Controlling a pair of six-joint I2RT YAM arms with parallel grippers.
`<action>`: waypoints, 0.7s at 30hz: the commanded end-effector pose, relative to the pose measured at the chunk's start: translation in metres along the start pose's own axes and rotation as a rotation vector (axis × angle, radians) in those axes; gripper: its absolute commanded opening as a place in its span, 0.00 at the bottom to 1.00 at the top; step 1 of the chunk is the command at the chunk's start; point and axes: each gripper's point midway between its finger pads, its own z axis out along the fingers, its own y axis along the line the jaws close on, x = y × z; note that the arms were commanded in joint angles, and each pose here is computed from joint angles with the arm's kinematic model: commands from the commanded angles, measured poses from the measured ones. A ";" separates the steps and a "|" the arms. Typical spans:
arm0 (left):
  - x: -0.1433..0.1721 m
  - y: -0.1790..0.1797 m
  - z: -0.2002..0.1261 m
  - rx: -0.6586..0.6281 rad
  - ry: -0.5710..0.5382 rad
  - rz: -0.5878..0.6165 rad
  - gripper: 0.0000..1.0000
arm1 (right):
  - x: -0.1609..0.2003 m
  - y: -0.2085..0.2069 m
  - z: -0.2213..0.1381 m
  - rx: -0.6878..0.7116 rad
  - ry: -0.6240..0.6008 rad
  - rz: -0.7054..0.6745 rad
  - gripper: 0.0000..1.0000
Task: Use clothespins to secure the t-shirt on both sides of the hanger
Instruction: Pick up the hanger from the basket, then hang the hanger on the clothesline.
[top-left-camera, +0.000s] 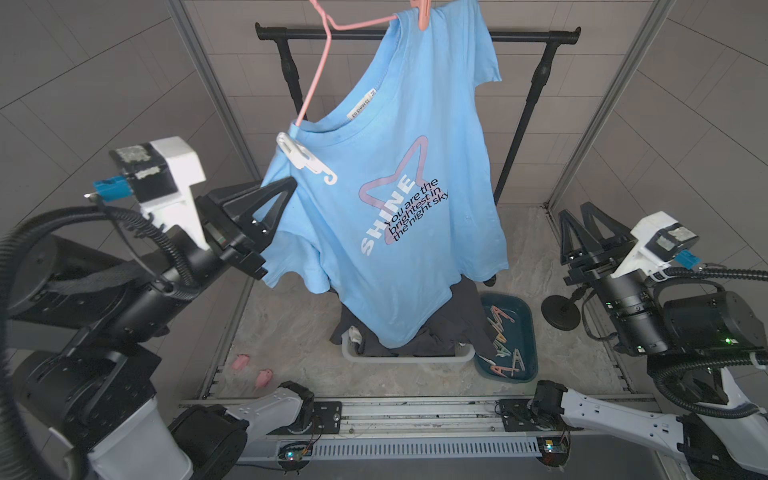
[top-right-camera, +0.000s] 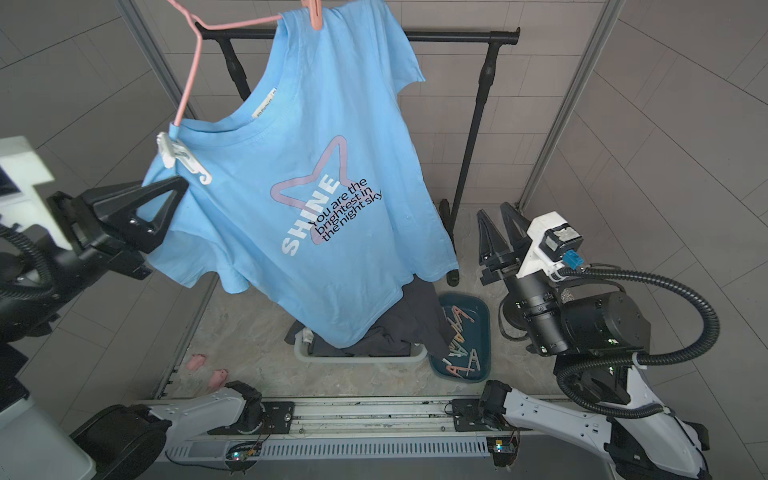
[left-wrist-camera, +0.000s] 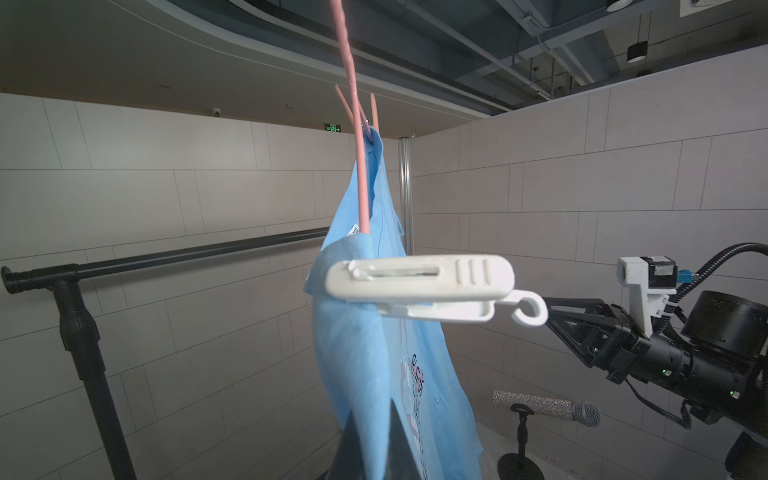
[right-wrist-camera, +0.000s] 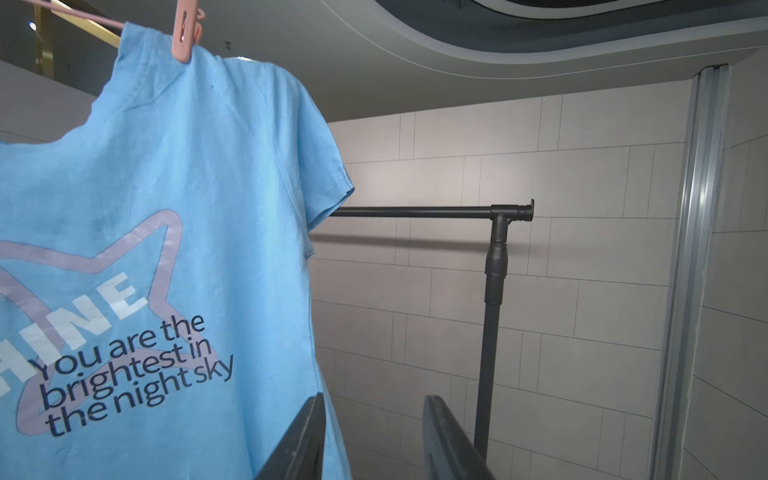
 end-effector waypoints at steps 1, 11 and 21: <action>0.026 0.005 0.026 0.031 0.076 0.006 0.00 | 0.027 -0.002 -0.002 0.040 0.065 -0.037 0.42; 0.075 0.052 0.059 -0.157 0.244 0.037 0.00 | 0.070 0.022 0.006 -0.006 0.158 -0.050 0.35; 0.083 0.132 0.099 -0.374 0.265 0.052 0.00 | 0.104 0.037 0.002 -0.050 0.226 0.003 0.34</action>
